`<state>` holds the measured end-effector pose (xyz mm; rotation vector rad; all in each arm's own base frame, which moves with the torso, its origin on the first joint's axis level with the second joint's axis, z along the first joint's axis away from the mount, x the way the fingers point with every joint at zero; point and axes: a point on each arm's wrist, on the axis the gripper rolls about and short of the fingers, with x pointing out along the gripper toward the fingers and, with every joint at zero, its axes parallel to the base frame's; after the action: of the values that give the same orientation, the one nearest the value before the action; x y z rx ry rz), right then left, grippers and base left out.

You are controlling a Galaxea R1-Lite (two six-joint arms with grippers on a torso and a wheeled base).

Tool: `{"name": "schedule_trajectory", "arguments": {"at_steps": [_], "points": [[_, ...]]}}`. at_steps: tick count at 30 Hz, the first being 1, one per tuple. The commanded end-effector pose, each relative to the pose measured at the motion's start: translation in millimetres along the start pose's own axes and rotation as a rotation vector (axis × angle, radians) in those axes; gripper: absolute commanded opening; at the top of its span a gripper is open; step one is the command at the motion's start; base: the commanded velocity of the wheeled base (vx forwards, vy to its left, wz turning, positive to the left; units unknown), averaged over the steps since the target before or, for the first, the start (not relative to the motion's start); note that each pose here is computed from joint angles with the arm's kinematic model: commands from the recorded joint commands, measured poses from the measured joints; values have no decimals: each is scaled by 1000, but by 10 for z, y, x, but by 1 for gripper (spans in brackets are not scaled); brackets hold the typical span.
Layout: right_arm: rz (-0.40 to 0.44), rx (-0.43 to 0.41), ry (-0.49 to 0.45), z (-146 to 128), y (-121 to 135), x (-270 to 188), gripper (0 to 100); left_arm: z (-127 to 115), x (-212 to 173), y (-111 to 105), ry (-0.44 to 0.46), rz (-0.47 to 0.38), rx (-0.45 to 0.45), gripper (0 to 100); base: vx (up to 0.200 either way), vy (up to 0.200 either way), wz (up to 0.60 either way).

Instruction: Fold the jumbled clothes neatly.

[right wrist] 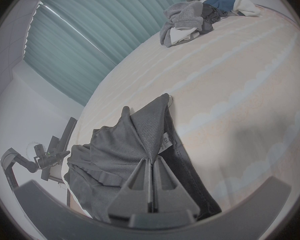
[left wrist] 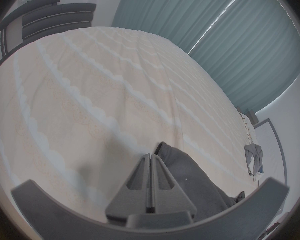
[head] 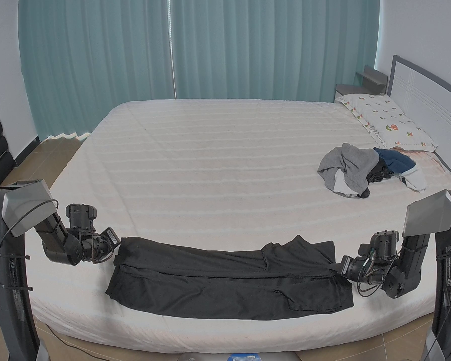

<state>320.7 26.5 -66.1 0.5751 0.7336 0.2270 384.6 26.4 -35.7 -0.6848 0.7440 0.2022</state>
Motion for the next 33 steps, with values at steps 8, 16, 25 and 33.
{"name": "schedule_trajectory", "arguments": {"at_steps": [8,16,25,33], "points": [[6,-1,-11,-52,-35,17,0,78,31,-98,-26,-50,19,0,0,0,0],[6,3,-9,-59,-36,11,0,103,26,-124,-55,-65,16,100,0,0,0],[6,3,-8,-60,-37,11,0,9,175,-200,-60,-111,48,100,0,0,0],[7,2,-7,-62,-33,12,0,-164,277,-230,-48,-117,94,100,0,0,0]]}}
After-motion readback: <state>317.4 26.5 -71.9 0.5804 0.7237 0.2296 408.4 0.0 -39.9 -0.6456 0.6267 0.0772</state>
